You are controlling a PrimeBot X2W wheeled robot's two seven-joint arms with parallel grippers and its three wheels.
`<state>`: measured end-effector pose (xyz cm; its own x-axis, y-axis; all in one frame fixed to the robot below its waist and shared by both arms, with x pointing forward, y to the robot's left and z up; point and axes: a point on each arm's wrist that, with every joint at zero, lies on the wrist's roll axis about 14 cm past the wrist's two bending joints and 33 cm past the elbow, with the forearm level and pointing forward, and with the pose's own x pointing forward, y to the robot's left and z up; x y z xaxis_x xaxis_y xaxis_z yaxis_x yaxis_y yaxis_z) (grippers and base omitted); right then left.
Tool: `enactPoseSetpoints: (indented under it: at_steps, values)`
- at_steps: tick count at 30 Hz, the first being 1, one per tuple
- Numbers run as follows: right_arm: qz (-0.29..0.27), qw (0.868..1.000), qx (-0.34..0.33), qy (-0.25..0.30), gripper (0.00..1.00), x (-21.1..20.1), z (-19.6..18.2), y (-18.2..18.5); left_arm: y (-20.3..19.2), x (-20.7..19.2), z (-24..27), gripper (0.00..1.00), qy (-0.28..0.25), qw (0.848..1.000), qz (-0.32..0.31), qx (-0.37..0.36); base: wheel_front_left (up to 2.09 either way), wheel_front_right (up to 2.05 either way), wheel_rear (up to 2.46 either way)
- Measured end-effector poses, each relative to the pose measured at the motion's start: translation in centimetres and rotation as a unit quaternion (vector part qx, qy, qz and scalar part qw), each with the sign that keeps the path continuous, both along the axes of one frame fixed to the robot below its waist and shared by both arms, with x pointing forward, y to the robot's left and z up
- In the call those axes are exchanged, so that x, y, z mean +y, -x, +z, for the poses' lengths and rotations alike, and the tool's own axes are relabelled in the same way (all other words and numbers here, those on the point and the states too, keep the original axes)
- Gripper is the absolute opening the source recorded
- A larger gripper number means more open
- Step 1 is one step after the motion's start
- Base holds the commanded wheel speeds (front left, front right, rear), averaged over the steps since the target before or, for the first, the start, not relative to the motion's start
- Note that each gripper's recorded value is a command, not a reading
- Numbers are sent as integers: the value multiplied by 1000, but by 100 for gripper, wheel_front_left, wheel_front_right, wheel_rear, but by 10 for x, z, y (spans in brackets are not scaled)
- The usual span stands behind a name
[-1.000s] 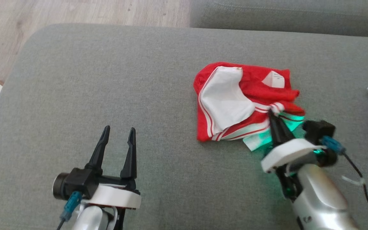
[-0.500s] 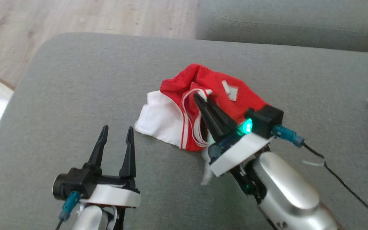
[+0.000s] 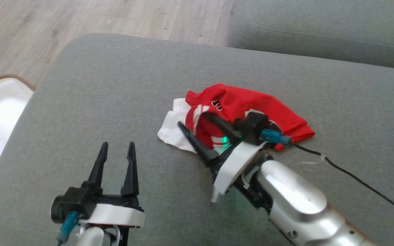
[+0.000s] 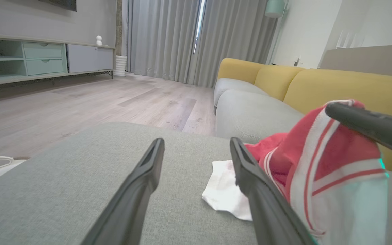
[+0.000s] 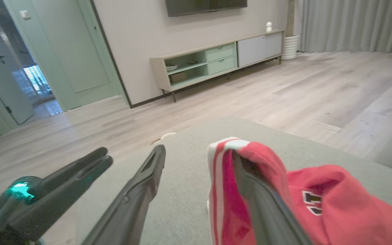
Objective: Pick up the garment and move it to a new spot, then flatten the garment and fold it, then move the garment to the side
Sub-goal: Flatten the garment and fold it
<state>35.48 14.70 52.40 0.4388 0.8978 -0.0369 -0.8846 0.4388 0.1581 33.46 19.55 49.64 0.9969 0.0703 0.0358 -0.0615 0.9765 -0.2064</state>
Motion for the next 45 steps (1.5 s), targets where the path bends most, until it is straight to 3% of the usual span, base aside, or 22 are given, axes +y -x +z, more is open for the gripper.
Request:
enactPoseSetpoints:
  at_steps: [8,18,23,33,37,45]
  values:
    - [-78,995,-52,25,100,-45,4,-28,-18,-24,7,100,2,999,-38,-13,0,0,0]
    - [-183,981,-61,19,100,-109,9,-28,-28,-52,20,100,4,996,-82,-33,0,0,0]
    - [-249,966,-73,0,100,-149,20,-27,-32,-65,28,100,4,994,-101,-45,0,0,0]
    - [-381,917,-114,-31,100,-237,28,-23,-36,-78,28,100,-1,991,-123,-47,0,0,0]
    - [-407,907,-102,-30,100,-254,13,-15,-35,-80,26,100,-3,991,-129,-44,0,0,0]
    - [-408,910,-71,-28,100,-252,-9,-11,-28,-78,13,100,-2,992,-126,-25,0,0,0]
